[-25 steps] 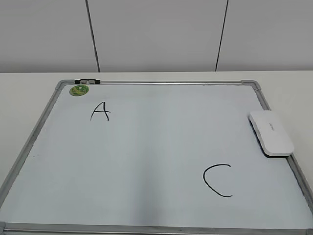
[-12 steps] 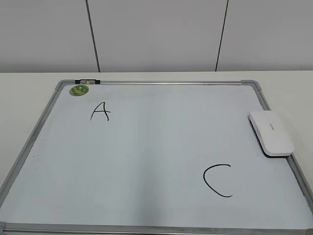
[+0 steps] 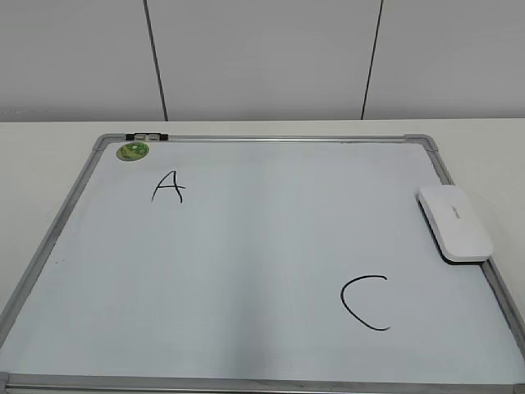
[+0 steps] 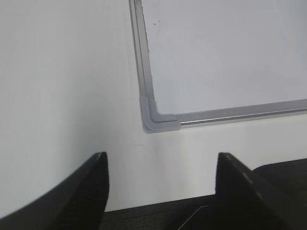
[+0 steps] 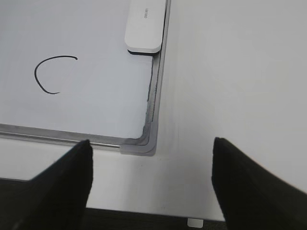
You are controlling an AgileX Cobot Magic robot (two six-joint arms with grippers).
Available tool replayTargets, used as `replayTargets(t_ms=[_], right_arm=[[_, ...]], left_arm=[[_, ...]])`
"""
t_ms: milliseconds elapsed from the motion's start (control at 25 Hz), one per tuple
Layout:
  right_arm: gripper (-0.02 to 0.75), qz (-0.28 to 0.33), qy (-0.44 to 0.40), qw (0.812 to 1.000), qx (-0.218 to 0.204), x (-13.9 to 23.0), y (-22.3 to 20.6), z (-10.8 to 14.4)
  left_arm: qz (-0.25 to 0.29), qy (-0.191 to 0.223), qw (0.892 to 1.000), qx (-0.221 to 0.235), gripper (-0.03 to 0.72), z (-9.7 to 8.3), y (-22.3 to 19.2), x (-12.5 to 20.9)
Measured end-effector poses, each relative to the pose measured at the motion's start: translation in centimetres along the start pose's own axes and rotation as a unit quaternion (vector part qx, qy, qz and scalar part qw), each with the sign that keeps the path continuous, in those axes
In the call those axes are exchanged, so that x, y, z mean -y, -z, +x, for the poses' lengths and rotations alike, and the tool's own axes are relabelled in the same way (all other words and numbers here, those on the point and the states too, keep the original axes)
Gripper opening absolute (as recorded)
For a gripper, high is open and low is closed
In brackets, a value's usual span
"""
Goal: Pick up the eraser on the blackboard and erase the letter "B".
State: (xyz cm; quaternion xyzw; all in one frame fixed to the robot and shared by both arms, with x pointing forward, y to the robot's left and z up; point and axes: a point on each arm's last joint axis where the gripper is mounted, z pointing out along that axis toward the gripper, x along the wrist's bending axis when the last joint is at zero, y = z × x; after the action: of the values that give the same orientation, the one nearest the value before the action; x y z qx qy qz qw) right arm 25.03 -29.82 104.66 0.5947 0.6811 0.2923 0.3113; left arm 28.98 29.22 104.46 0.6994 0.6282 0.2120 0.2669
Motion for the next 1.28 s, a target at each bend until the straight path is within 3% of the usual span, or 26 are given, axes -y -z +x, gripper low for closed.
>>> replayTargets(t_ms=[400,840,1280], right_arm=[[0.592,0.001,-0.031,0.999,0.037,0.0,0.1,-0.1],[0.592,-0.07,-0.034,0.995,0.055,1.4,1.7,0.3],[0.592,-0.072,-0.034,0.995,0.056,1.4,1.8,0.3]], left_arm=[[-0.073,0.009,0.997,-0.014,0.501,0.0,1.8,1.3],[-0.173,0.017,0.984,-0.034,0.501,-0.3,4.1,3.6],[-0.179,0.016,0.983,-0.034,0.501,-0.4,4.2,3.9]])
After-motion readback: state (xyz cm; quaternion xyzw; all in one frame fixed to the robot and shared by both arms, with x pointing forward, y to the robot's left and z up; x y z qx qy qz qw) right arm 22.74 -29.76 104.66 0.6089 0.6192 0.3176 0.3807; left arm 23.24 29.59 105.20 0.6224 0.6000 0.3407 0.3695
